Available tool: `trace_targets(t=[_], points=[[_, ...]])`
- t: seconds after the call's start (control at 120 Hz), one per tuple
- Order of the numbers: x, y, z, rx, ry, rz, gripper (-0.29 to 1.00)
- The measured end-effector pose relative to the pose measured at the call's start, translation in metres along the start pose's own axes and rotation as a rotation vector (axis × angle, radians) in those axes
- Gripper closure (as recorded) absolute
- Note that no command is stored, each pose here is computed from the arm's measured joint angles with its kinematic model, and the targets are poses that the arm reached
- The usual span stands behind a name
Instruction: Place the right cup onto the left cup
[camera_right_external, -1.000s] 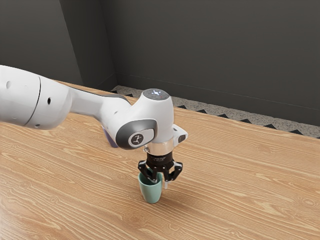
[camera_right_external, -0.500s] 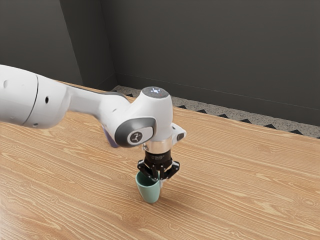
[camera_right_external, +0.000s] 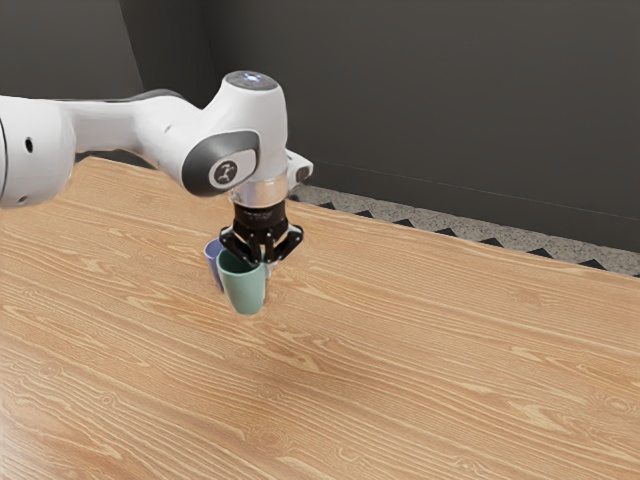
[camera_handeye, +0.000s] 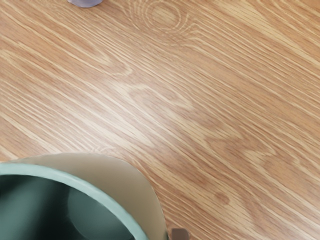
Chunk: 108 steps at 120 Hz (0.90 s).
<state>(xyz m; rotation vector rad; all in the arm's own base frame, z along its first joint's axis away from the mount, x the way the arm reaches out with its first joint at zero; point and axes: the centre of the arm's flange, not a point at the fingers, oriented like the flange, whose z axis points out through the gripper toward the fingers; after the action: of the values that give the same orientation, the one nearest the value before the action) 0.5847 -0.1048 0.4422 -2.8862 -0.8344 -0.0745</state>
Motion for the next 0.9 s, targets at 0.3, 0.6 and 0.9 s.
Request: trace_targets(t=[0.3, 0.6, 0.9], points=[[0.035, -0.028, -0.020, 0.012, 0.006, 0.062, 0.78], [0.079, -0.057, -0.027, 0.018, 0.020, 0.121, 0.79], [0.109, -0.046, -0.024, 0.023, 0.047, 0.240, 0.79]])
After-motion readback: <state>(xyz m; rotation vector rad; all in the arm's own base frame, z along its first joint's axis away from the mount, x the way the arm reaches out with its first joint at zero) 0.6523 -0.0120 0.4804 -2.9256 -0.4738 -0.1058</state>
